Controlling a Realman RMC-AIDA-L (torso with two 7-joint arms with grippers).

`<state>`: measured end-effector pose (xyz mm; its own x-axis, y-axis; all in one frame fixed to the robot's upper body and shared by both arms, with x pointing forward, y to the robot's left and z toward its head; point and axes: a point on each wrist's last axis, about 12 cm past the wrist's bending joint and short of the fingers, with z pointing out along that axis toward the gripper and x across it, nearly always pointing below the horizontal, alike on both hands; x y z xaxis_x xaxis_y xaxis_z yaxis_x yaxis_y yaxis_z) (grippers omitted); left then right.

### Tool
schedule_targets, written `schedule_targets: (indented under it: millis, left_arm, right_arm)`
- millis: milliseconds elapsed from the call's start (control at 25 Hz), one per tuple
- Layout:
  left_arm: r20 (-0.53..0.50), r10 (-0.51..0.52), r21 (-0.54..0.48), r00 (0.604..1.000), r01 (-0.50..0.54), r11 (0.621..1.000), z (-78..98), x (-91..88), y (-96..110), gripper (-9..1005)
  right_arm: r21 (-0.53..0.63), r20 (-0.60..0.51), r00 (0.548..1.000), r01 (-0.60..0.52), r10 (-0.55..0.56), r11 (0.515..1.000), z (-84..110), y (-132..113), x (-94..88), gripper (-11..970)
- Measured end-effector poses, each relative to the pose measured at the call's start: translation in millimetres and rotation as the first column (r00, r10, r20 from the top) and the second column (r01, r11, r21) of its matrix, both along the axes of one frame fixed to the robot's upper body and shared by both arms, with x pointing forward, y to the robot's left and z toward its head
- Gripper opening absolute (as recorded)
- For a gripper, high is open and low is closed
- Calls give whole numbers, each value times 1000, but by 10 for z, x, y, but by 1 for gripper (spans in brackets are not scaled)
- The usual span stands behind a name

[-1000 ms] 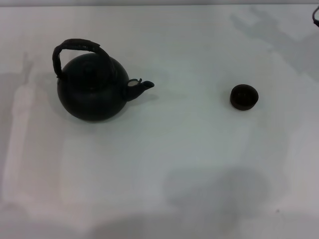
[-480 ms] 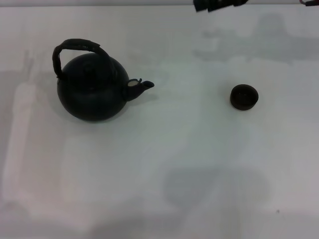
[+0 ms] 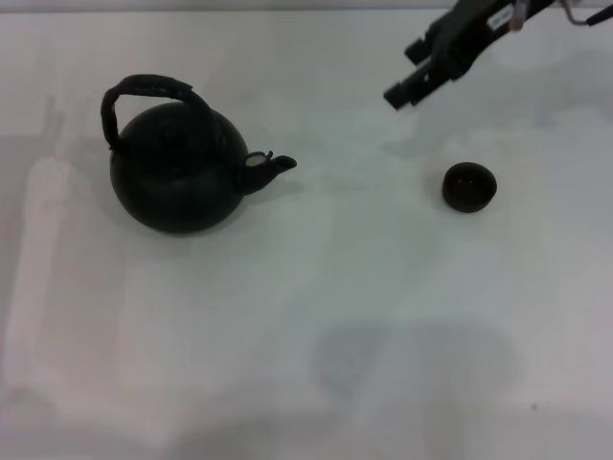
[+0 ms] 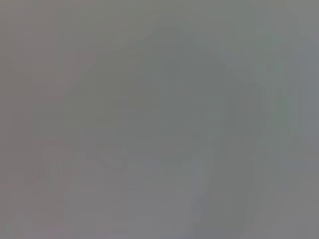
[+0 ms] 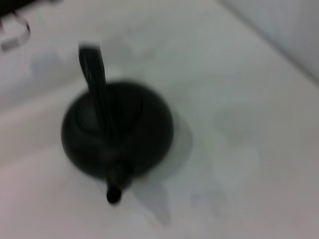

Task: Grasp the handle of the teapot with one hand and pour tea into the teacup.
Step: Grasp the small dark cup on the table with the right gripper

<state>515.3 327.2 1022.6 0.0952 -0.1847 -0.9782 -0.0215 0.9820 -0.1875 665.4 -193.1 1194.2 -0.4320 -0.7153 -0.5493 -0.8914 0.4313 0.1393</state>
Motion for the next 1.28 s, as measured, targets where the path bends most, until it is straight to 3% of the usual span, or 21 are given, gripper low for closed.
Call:
schedule_targets:
  millis: [120, 520, 1280]
  left_arm:
    - [1, -1, 1, 1000, 1, 1000, 3, 2, 3, 844]
    - [1, 0, 3, 1000, 0, 1000, 4, 2, 9, 843]
    - [1, 2, 2, 1000, -2, 1000, 2, -1, 11, 844]
  right_arm:
    - [-149, -15, 1000, 6, -8, 989, -108, 150, -39, 816]
    - [-302, -4, 1000, -8, 7, 953, -350, 414, -145, 815]
    - [-409, -25, 1000, -5, -6, 913, -585, 445, -268, 812]
